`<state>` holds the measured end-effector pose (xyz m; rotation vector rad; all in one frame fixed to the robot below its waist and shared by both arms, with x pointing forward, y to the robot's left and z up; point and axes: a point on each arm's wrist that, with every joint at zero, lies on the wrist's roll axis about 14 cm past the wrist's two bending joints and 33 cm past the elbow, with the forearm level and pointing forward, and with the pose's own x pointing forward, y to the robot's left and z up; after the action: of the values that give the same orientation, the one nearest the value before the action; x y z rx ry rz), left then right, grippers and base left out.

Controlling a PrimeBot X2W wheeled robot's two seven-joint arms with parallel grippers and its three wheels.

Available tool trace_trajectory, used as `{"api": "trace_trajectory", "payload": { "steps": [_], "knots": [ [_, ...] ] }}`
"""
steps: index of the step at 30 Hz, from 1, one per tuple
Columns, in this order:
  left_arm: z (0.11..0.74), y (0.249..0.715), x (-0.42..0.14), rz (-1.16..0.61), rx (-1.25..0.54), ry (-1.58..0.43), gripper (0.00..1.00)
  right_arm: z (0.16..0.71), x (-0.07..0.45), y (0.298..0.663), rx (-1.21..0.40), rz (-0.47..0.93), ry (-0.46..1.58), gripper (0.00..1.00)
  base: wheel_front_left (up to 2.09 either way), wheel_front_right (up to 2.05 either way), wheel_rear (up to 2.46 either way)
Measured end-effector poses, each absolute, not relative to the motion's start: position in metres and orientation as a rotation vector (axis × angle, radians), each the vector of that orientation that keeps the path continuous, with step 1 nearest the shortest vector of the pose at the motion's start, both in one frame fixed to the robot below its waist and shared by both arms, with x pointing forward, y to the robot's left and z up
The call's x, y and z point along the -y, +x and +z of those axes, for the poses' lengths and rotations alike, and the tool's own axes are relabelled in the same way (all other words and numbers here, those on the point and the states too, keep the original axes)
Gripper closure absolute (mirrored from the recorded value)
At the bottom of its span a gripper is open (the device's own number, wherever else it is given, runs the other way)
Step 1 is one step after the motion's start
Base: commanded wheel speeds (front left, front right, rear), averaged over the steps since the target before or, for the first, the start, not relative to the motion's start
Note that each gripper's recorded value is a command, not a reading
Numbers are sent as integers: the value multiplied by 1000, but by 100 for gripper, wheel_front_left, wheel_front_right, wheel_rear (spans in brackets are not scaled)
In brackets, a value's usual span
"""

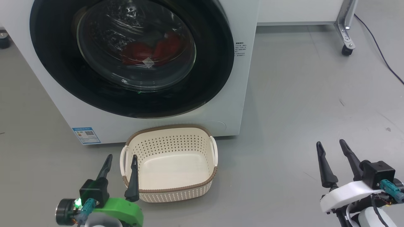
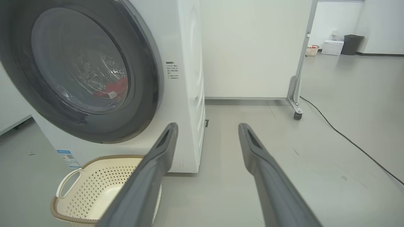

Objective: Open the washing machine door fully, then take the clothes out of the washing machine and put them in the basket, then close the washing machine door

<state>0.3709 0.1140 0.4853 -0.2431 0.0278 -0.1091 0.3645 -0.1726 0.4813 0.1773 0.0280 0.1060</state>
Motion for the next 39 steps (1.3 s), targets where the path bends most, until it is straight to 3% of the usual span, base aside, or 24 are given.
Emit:
{"api": "trace_trajectory", "payload": {
  "steps": [28, 29, 30, 39],
  "knots": [
    [476, 370, -119, -84, -57, -236, 0, 485, 178, 366, -12, 84, 185, 0, 0, 0, 0],
    [475, 370, -119, -83, -57, -236, 0, 485, 178, 366, -11, 88, 186, 26, 0, 0, 0],
    [475, 370, -119, -83, -58, -236, 0, 485, 178, 367, -11, 87, 187, 100, 0, 0, 0],
    [474, 370, -121, -76, -61, -236, 0, 487, 179, 368, -3, 85, 202, 100, 0, 0, 0]
  ]
}}
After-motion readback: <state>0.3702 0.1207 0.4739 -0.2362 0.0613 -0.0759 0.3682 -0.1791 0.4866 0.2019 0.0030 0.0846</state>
